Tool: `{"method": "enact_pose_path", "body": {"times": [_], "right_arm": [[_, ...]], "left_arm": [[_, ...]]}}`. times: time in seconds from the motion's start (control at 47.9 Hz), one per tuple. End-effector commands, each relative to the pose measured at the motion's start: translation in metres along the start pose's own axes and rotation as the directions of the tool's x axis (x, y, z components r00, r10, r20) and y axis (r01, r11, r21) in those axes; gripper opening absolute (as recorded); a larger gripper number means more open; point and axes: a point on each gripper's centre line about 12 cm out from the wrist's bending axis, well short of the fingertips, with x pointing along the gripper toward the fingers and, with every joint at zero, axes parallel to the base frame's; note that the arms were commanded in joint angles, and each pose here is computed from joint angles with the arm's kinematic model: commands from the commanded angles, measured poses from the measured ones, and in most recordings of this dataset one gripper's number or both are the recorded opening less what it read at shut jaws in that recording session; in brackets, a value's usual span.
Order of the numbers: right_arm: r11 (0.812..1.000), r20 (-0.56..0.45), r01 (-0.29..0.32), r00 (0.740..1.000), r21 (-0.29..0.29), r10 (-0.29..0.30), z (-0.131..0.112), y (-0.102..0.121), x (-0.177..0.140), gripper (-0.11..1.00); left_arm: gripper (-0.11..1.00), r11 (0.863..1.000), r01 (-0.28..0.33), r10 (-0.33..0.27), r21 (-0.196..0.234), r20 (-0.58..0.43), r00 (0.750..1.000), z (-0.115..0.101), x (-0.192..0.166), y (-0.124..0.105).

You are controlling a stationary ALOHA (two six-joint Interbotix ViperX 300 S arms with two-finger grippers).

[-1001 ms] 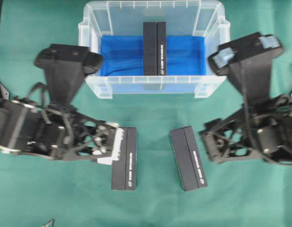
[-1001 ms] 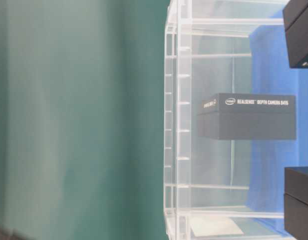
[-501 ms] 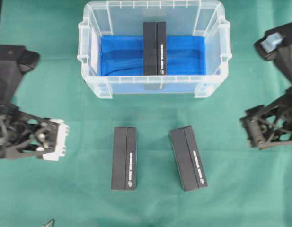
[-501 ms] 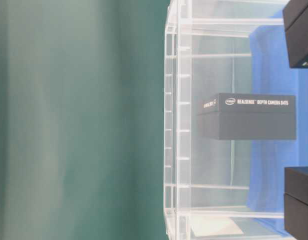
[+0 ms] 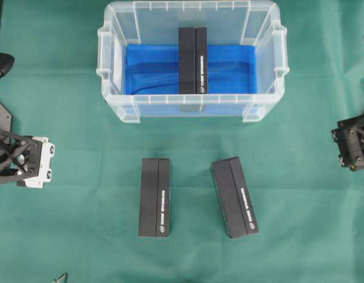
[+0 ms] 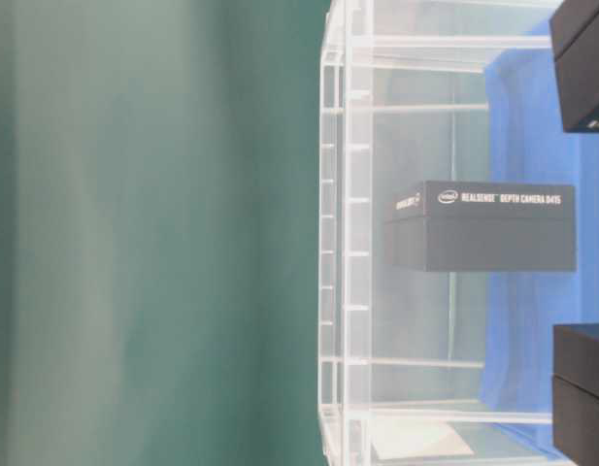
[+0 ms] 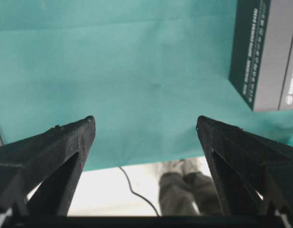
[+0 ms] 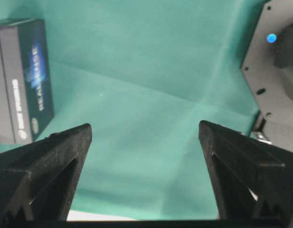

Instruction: Take the box out of the case with both arms.

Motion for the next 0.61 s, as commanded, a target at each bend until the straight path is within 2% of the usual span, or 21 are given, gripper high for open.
{"method": "enact_pose_path", "body": {"times": [0.0, 0.584], "right_arm": [[1.000, -0.003, -0.023, 1.000, 0.005, 0.023, 0.0007, 0.0004, -0.0038, 0.89], [1.000, 0.000, -0.019, 1.000, 0.005, 0.019, 0.0001, 0.0024, -0.0024, 0.89]], "left_arm": [[0.91, 1.000, 0.016, -0.016, 0.000, -0.002, 1.000, 0.0010, -0.0067, 0.0010], [0.91, 1.000, 0.011, -0.011, -0.012, 0.003, 1.000, 0.0051, -0.0063, 0.0003]]}}
